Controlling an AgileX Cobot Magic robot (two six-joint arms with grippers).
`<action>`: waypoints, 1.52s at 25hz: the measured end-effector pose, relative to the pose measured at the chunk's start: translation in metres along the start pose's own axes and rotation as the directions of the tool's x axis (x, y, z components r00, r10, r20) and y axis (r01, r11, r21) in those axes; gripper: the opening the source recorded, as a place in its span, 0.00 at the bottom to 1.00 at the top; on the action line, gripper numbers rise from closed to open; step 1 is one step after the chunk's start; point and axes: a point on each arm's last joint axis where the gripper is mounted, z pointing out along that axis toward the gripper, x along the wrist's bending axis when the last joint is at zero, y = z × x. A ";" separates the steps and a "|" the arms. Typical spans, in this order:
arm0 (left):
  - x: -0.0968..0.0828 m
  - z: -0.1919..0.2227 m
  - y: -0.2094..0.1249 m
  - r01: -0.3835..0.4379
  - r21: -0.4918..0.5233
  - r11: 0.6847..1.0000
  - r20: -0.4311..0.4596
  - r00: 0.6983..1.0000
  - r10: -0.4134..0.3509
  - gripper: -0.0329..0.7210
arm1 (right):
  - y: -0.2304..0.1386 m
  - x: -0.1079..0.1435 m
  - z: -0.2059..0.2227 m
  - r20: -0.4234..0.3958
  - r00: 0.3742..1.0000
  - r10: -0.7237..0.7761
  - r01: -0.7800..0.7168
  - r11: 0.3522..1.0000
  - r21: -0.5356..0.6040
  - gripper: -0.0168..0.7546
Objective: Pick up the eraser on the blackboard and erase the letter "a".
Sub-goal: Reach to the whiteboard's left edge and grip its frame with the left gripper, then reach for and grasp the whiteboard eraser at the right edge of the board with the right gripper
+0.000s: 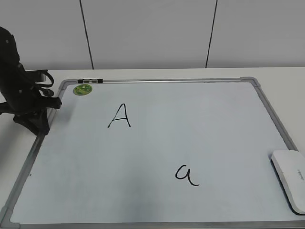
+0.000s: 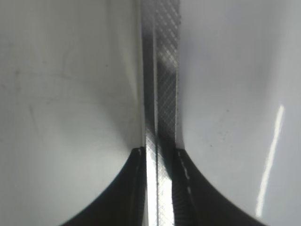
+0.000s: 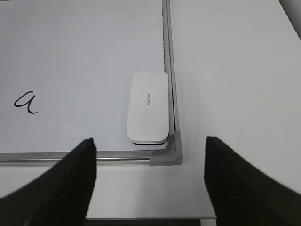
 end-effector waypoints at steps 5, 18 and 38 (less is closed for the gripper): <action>0.000 0.000 0.000 0.000 0.000 1.000 0.000 1.000 0.000 0.16 | 0.000 0.000 0.000 0.000 1.000 0.000 0.000 1.000 0.000 0.71; 0.001 -0.001 0.000 -0.002 0.004 1.000 -0.006 1.000 0.003 0.08 | 0.000 0.000 0.000 0.000 1.000 0.000 0.000 1.000 0.000 0.71; 0.001 -0.001 0.000 -0.003 0.006 1.000 -0.007 1.000 0.003 0.08 | 0.056 0.000 0.046 -0.043 0.998 0.046 -0.026 0.928 0.371 0.71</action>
